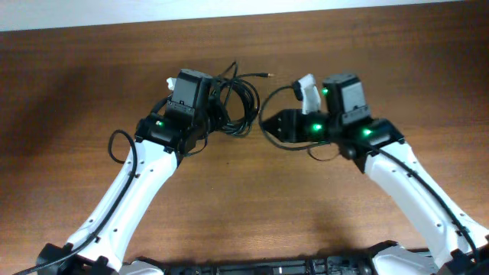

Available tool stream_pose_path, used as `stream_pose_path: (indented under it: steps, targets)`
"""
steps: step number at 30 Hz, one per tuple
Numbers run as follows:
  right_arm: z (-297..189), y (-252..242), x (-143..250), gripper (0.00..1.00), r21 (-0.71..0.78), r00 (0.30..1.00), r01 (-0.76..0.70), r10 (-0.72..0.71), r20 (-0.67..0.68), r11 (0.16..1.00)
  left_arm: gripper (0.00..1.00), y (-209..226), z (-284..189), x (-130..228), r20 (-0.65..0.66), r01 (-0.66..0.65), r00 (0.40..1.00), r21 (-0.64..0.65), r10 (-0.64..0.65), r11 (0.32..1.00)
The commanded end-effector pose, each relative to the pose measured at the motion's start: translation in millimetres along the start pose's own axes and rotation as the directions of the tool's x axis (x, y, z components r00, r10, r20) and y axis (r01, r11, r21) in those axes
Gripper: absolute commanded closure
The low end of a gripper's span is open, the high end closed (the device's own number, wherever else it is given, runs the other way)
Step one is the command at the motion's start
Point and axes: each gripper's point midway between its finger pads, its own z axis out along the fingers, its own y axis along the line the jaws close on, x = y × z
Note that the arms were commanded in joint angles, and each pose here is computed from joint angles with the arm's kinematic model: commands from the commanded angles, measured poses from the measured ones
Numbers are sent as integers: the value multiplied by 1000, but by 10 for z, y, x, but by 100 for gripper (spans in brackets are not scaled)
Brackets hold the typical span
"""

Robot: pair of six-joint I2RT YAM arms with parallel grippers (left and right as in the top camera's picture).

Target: Untangle cables

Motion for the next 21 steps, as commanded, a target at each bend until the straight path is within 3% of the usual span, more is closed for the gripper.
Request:
stream_pose_path:
  steps: [1,5,6,8,13,17,21]
  targets:
    - [219,35,-29,53,54,999,-25,24,28,998,100,-42,-85,-84,38,-10,999,10,10,1000]
    - [554,-83,-89,53,117,995,-78,69,77,990,100,-102,-85,-26,8,-14,1000,42,13,999]
    - [649,-125,-74,57,117,992,-111,103,72,987,100,-127,-85,0,3,-19,1000,47,19,999]
    - [769,-228,-9,96,128,983,-180,175,50,975,100,-176,-85,50,-4,-33,999,55,33,998]
    - [652,-577,93,96,228,970,-241,243,18,944,100,-13,-166,-200,67,12,998,27,-14,1000]
    - [358,-1071,135,96,344,965,-245,263,-4,906,100,19,-572,-582,102,95,988,209,-118,973]
    - [151,-1363,114,96,405,956,-276,294,19,871,100,-29,-728,-602,44,98,992,324,-118,941]
